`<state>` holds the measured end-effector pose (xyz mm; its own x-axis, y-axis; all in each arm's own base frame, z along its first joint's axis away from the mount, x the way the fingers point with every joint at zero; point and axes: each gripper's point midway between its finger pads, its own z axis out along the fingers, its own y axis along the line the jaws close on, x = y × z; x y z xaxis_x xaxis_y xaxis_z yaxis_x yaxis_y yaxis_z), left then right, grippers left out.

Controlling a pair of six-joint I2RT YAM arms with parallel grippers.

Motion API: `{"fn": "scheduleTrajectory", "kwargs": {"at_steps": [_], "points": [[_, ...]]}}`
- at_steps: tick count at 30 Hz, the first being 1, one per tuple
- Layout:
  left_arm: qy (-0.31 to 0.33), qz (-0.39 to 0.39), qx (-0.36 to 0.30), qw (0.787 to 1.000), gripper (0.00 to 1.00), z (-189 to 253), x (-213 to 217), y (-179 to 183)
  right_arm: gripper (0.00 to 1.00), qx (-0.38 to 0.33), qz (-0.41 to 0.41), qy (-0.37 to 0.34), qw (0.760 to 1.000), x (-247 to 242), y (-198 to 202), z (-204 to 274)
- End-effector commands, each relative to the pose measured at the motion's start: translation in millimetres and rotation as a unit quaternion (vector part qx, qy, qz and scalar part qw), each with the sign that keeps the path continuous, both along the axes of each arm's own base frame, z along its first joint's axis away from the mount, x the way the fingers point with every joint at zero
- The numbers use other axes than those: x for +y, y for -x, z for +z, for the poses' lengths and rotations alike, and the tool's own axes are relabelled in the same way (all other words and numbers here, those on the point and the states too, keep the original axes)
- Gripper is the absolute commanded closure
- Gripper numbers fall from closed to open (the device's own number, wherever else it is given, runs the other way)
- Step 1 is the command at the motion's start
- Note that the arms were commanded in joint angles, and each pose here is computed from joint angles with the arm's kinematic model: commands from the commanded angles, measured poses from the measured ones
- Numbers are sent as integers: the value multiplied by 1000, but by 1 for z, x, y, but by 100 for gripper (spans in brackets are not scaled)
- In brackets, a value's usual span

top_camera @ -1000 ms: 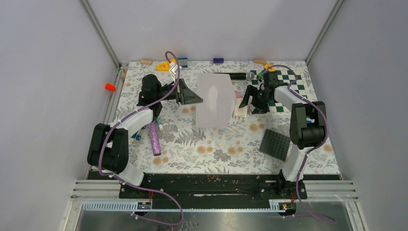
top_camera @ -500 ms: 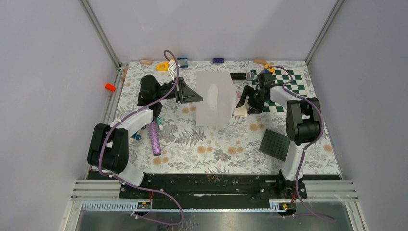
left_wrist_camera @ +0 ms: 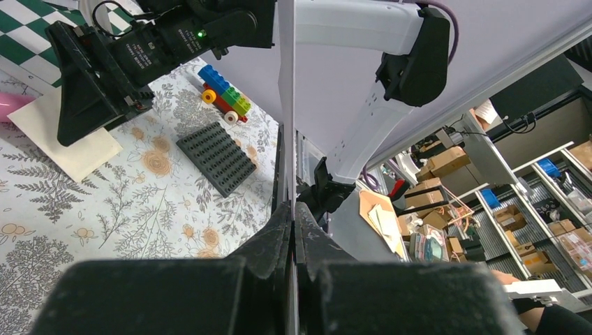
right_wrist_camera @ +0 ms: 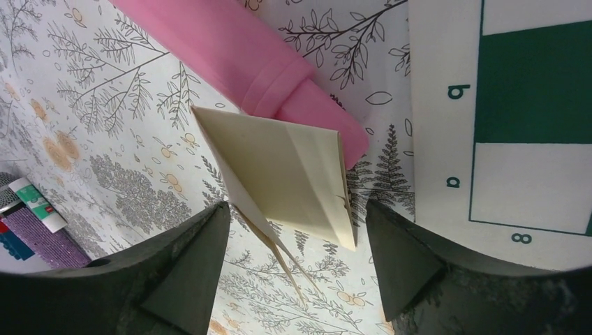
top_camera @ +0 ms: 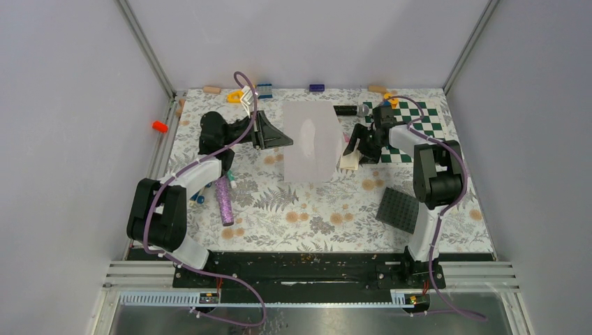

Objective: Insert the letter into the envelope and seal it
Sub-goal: Pick up the letter from the center of the board.

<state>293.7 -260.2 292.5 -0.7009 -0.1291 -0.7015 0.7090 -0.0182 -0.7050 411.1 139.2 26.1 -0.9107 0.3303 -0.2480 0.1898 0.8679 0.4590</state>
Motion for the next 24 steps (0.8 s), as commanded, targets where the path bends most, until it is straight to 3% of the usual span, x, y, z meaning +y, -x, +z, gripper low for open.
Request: {"fn": "scheduleTrajectory", "kwargs": {"at_steps": [1, 9, 18, 24], "points": [[13, -4, -35, 999, 100, 10, 3, 3, 24, -4, -6, 7, 1000, 5, -9, -5], [20, -4, -37, 999, 100, 13, 5, 3, 38, -12, -7, 8, 1000, 7, -9, -7], [29, -5, -38, 999, 100, 18, 8, 4, 81, -13, -4, -1, 1000, 10, -7, -7], [32, -4, -36, 999, 100, 19, 10, 3, 97, -39, 3, -18, 999, 16, -12, 4]]}}
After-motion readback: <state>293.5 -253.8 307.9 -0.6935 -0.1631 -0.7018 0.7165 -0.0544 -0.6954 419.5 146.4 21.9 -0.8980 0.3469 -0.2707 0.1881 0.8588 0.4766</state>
